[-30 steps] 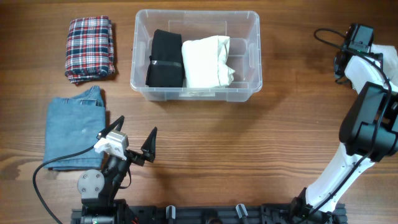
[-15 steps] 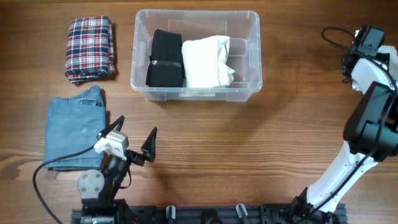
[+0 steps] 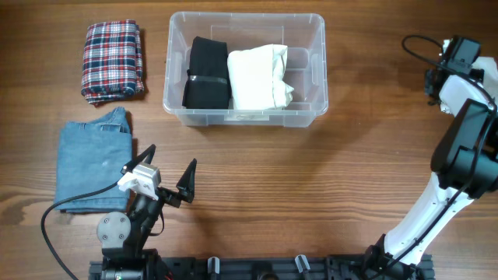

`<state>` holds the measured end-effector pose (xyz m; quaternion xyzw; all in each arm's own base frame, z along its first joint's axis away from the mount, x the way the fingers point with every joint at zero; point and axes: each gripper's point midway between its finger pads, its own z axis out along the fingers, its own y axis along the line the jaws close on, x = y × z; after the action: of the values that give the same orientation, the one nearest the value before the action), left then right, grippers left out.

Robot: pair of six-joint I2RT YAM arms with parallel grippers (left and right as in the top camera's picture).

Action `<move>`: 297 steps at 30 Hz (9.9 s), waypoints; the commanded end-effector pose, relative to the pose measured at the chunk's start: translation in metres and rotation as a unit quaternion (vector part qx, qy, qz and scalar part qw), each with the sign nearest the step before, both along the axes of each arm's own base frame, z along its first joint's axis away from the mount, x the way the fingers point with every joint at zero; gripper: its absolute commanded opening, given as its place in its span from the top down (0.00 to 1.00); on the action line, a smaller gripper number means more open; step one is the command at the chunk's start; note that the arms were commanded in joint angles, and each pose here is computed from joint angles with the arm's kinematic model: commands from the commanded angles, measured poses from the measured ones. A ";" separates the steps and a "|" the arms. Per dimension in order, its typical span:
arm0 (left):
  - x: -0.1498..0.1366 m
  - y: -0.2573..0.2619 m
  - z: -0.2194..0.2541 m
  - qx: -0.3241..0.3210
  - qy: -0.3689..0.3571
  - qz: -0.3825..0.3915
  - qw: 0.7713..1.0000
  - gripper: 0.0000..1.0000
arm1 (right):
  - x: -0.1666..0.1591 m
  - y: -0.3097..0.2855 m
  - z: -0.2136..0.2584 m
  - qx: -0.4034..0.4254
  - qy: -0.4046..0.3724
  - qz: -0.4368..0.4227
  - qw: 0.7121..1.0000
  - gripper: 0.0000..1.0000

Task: Pack container

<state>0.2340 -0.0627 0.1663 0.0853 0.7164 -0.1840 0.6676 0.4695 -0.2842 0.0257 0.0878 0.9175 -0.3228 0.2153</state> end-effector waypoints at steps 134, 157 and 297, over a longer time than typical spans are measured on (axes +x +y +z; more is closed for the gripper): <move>0.001 0.002 -0.001 0.006 -0.003 0.005 1.000 0.00 | 0.031 0.533 0.015 0.413 -0.114 0.187 0.884 0.46; 0.001 0.002 -0.001 0.006 -0.003 0.005 1.000 0.00 | 0.019 0.276 0.206 0.235 -0.283 0.009 0.930 0.05; 0.042 0.248 -0.156 -0.114 0.593 0.168 0.779 0.00 | -0.008 0.189 0.165 0.295 -0.231 -0.088 0.923 0.00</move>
<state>0.2741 0.1917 0.0131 -0.2520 0.9478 -0.1461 0.1295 0.4609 -0.0972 0.2010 0.2979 0.8807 -0.0292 0.3670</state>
